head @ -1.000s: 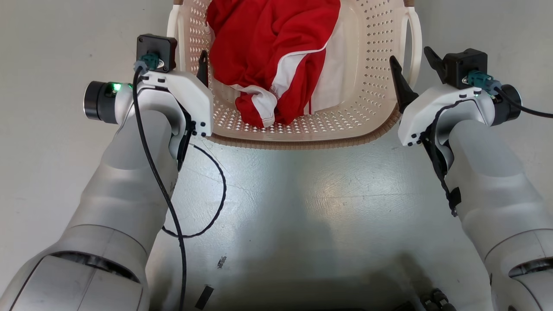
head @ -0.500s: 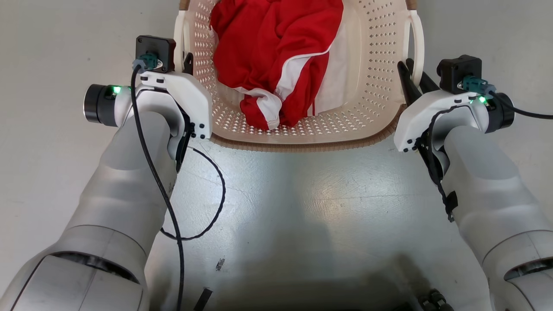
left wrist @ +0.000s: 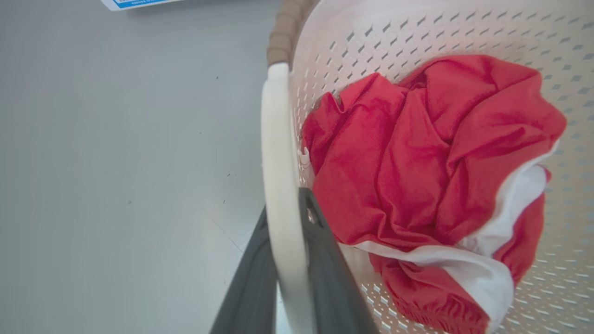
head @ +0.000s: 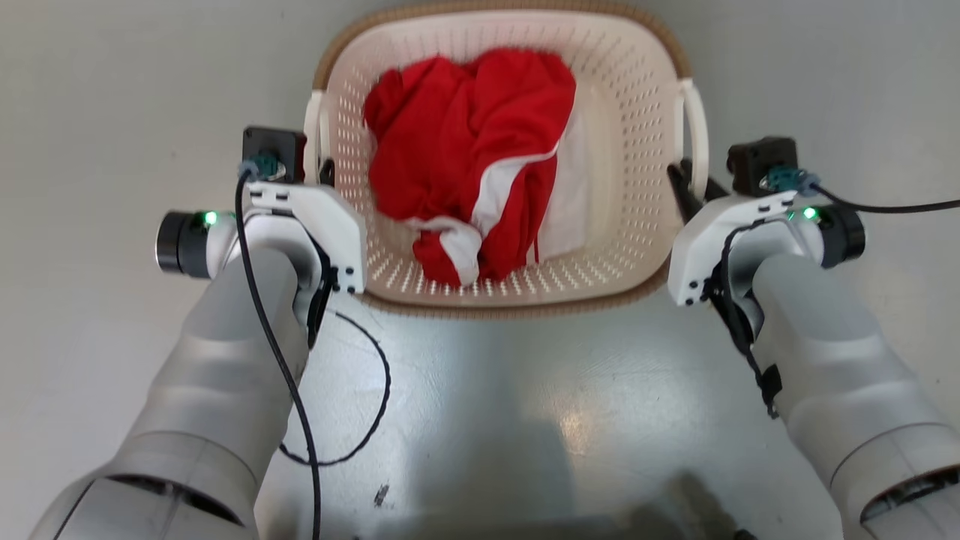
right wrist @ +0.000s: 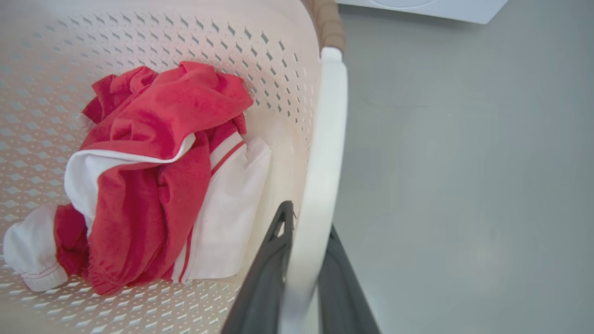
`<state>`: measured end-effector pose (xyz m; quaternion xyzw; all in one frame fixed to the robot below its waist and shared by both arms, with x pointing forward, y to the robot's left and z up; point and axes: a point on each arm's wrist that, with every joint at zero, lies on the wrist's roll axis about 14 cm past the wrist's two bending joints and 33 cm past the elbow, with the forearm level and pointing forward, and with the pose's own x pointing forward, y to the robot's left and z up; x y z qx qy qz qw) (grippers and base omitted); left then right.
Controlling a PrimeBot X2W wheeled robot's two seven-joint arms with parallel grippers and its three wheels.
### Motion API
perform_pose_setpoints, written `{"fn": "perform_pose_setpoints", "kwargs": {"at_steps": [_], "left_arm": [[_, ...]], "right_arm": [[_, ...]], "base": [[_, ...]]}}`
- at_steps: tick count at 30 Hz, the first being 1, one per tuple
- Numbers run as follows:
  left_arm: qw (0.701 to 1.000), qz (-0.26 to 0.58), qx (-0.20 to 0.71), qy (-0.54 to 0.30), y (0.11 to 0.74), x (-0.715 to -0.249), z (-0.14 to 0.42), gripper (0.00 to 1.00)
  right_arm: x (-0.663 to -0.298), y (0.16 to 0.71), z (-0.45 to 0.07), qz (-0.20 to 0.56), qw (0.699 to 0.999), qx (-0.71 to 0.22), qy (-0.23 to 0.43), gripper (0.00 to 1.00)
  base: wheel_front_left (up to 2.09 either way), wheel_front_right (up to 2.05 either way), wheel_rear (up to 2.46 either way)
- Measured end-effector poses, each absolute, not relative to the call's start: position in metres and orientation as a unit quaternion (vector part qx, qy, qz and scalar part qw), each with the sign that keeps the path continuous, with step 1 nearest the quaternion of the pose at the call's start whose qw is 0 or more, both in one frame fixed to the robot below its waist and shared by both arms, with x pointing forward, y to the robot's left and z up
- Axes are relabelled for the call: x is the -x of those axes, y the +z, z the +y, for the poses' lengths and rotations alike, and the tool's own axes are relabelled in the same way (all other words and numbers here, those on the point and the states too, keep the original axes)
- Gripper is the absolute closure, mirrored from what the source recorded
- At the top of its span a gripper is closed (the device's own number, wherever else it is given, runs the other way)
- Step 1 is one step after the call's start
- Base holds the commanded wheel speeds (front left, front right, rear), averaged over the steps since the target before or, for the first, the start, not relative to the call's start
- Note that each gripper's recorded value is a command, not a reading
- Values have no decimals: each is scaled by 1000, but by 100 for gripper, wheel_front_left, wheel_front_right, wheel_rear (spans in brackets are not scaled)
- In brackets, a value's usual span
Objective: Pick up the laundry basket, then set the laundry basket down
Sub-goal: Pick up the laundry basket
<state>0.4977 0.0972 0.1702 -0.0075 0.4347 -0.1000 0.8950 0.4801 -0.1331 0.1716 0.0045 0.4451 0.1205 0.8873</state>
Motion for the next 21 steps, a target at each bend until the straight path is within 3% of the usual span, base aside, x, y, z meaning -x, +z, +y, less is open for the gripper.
{"fn": "perform_pose_setpoints", "kwargs": {"at_steps": [21], "left_arm": [[882, 461, 15, -98, 241, -413, 101, 100]], "right_arm": [[-390, 262, -122, 486, 862, -17, 144, 100]], "base": [[0, 0, 0]]}}
